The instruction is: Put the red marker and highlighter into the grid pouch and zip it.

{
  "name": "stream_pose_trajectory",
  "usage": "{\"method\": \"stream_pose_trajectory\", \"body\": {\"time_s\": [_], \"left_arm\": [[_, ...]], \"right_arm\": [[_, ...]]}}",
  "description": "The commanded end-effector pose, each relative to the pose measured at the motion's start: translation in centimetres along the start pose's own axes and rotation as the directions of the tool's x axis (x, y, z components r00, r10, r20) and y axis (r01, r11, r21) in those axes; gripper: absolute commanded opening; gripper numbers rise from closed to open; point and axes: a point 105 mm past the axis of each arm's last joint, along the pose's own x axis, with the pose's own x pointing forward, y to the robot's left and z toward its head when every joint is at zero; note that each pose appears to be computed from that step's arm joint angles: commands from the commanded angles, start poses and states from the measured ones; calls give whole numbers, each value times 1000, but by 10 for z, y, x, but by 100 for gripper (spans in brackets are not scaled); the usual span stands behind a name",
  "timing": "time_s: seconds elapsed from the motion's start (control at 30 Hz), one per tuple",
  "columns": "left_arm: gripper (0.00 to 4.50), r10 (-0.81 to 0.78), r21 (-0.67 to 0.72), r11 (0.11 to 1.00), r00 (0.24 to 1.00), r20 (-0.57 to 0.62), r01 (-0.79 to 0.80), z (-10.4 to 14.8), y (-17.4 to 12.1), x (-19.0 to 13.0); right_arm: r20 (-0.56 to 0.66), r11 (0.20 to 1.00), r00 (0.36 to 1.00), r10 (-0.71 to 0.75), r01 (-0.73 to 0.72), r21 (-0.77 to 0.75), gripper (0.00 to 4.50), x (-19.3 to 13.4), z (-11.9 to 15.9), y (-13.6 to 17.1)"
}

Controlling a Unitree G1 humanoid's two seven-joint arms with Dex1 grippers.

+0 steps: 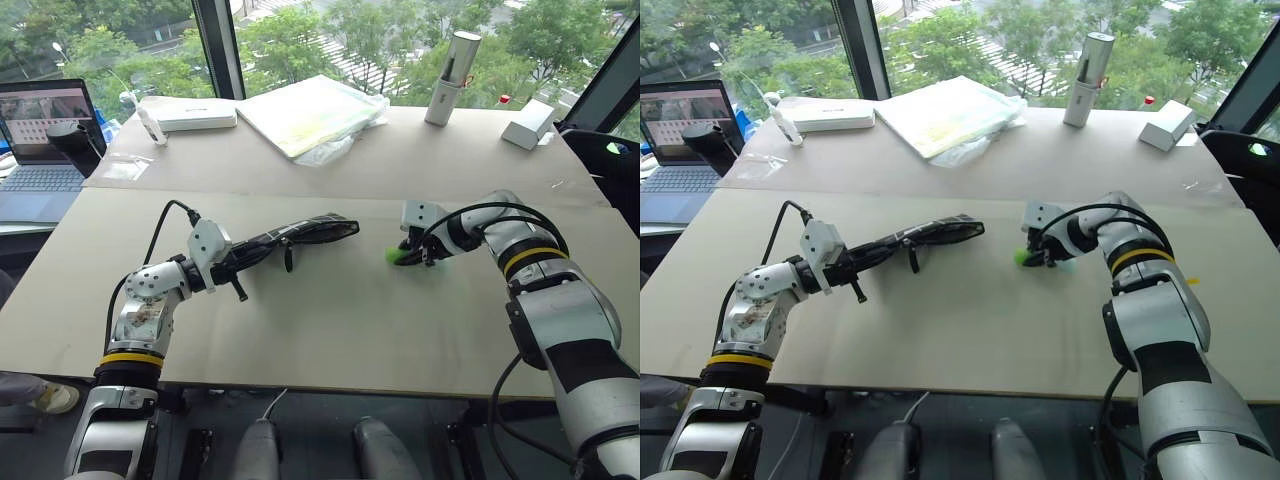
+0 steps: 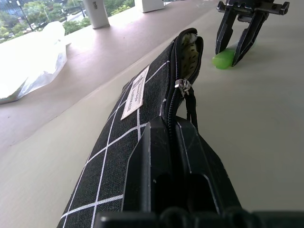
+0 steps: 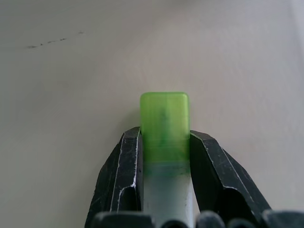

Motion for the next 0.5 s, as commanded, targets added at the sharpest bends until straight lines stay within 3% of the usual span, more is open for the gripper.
{"method": "stream_pose_trajectory", "body": {"time_s": [0.03, 0.17, 0.33, 0.5], "left_arm": [[0, 9, 32, 999, 999, 38, -10, 14, 6, 3], [0, 7, 30, 1000, 999, 41, -8, 14, 5, 5], [0, -3, 22, 1000, 999, 45, 2, 13, 2, 8], [0, -16, 18, 1000, 999, 47, 15, 12, 1, 11]], "right_arm": [[89, 997, 996, -12, 5, 73, 99, 0, 13, -3], [174, 990, 984, 46, -69, 127, 99, 13, 30, 6], [175, 974, 984, -40, -1, 225, 99, 29, 30, 5], [207, 979, 977, -39, -4, 202, 99, 40, 32, 23]]}}
